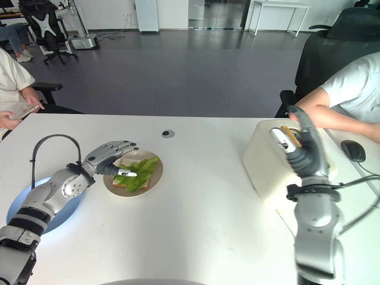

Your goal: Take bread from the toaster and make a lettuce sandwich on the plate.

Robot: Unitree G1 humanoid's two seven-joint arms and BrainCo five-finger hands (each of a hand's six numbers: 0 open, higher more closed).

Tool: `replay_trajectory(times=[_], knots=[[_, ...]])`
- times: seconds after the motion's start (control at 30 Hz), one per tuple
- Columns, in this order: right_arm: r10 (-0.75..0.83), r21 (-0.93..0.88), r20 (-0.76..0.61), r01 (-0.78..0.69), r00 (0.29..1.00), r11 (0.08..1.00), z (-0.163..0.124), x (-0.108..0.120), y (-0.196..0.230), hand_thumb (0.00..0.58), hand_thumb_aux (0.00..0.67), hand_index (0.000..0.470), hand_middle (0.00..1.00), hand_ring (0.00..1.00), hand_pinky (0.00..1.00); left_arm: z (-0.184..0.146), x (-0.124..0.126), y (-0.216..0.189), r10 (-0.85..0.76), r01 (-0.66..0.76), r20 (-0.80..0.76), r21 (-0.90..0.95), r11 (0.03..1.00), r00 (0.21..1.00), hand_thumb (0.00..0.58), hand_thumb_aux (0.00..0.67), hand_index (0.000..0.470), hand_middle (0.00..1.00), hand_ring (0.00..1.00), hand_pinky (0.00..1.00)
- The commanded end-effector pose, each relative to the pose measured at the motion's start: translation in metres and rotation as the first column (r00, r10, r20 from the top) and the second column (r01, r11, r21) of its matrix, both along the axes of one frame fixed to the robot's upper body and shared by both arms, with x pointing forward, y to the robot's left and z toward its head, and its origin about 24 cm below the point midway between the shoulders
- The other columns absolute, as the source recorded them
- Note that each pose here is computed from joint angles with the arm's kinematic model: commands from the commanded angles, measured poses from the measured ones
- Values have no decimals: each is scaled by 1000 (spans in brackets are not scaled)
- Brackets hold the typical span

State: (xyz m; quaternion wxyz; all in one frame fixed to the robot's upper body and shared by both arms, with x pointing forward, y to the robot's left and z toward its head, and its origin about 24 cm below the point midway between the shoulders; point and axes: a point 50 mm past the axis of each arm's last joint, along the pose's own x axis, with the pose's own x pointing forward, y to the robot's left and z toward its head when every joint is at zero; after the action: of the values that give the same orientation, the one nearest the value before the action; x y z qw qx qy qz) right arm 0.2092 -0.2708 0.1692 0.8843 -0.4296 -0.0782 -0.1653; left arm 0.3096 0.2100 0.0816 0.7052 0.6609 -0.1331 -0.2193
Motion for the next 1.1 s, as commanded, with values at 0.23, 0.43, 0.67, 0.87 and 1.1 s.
replay_trajectory(times=[0.23,0.43,0.67,0.87,1.1], knots=[[-206,-308,-194,140,959,941,-40,4,-47,100,60,42,0,0,0,19,-21,15,76,-73,1,-290,954,997,0,0,0,0,0,0],[-159,-317,-221,83,962,945,-48,10,-37,565,562,394,0,0,0,12,-35,14,93,-96,-23,-307,947,995,0,0,0,0,0,0],[-166,-348,-138,108,976,931,-37,15,-38,580,670,470,0,0,0,11,-37,12,102,-101,-13,-299,949,995,0,0,0,0,0,0],[-126,-354,61,139,990,925,-2,25,-35,580,670,470,0,0,0,14,-44,3,82,-80,-15,-442,894,997,0,0,0,0,0,0],[99,-297,405,28,909,954,89,47,-3,580,670,470,0,0,0,16,-76,-6,84,-41,-5,-900,435,996,0,0,0,0,0,0]])
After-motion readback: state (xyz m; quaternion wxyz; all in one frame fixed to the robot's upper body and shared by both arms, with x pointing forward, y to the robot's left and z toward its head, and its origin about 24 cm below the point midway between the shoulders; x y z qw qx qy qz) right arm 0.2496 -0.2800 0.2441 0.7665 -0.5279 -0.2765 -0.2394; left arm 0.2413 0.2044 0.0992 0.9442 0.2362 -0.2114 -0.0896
